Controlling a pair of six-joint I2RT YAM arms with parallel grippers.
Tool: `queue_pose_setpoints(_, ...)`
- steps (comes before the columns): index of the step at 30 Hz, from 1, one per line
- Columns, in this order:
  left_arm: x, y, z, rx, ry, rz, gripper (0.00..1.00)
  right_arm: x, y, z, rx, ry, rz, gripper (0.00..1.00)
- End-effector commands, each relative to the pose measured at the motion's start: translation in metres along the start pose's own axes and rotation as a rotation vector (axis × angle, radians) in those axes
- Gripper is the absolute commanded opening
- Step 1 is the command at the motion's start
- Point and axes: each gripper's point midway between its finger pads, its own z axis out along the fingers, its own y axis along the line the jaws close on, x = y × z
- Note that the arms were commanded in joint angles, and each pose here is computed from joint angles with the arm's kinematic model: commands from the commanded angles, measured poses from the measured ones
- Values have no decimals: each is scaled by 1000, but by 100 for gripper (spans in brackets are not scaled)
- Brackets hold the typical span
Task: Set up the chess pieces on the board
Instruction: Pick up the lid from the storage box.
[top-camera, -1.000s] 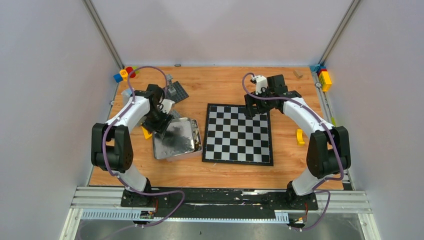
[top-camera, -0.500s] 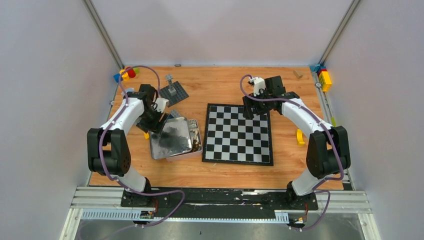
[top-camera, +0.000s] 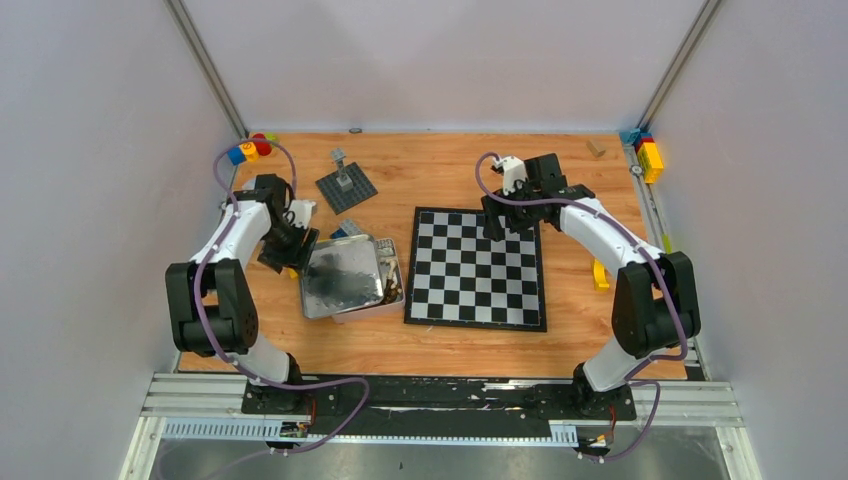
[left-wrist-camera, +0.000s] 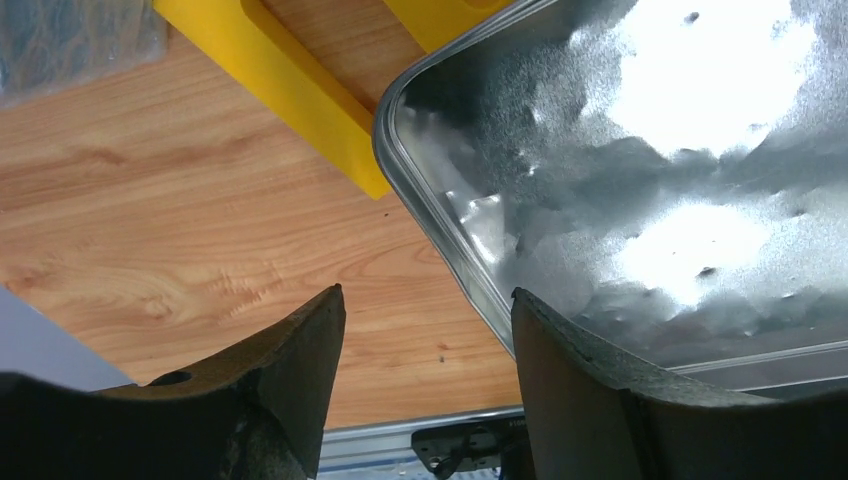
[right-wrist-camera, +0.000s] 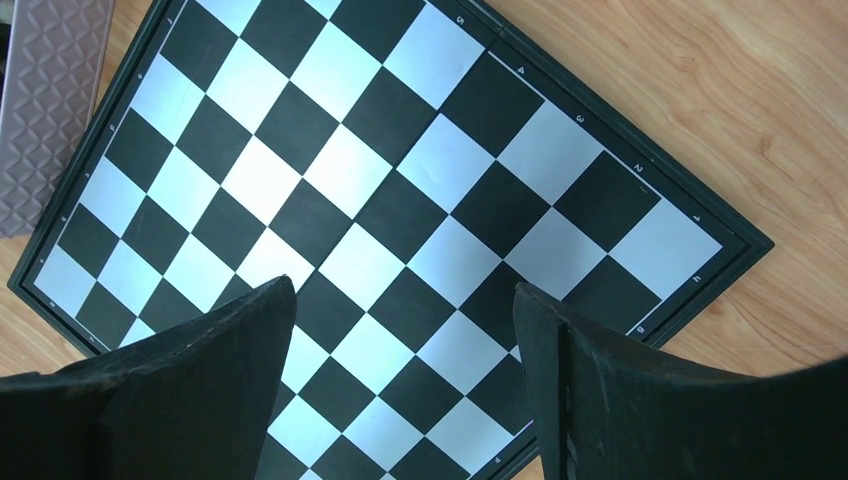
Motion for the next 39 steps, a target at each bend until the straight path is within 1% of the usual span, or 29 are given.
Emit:
queue_pose_setpoints(1,-7,-6,4,87,-25,-16,67,-6,1,3,11,-27,-42,81)
queue_pose_setpoints(6,-7,-13,9,171,-14,-50,56,-4,3,4,18,-20,-56,81)
queue_pose_setpoints(11,-5,-9,14,180,-5,-81,43,-2,4,6,25,-14,-71,81)
queue_pose_setpoints(18,-4,2,8,126,-22,-102,30,-1,7,10,28,-5,-86,81)
queue_pose_setpoints(23,0,14,4,53,-22,-101,17,-1,8,11,27,-6,-95,81)
queue_pose_setpoints(26,3,23,0,13,-25,-105,5,-1,9,11,27,-5,-98,81)
queue_pose_setpoints(28,7,30,-4,-7,-26,-120,0,-2,9,11,28,-7,-100,81)
queue_pose_setpoints(30,11,37,-12,-31,-31,-127,0,-2,10,11,28,-6,-103,81)
queue_pose_setpoints(35,29,61,-22,-106,2,-127,0,-2,10,11,29,-6,-110,81)
queue_pose_setpoints(39,44,85,-31,-148,21,-160,0,-2,10,10,29,-8,-114,81)
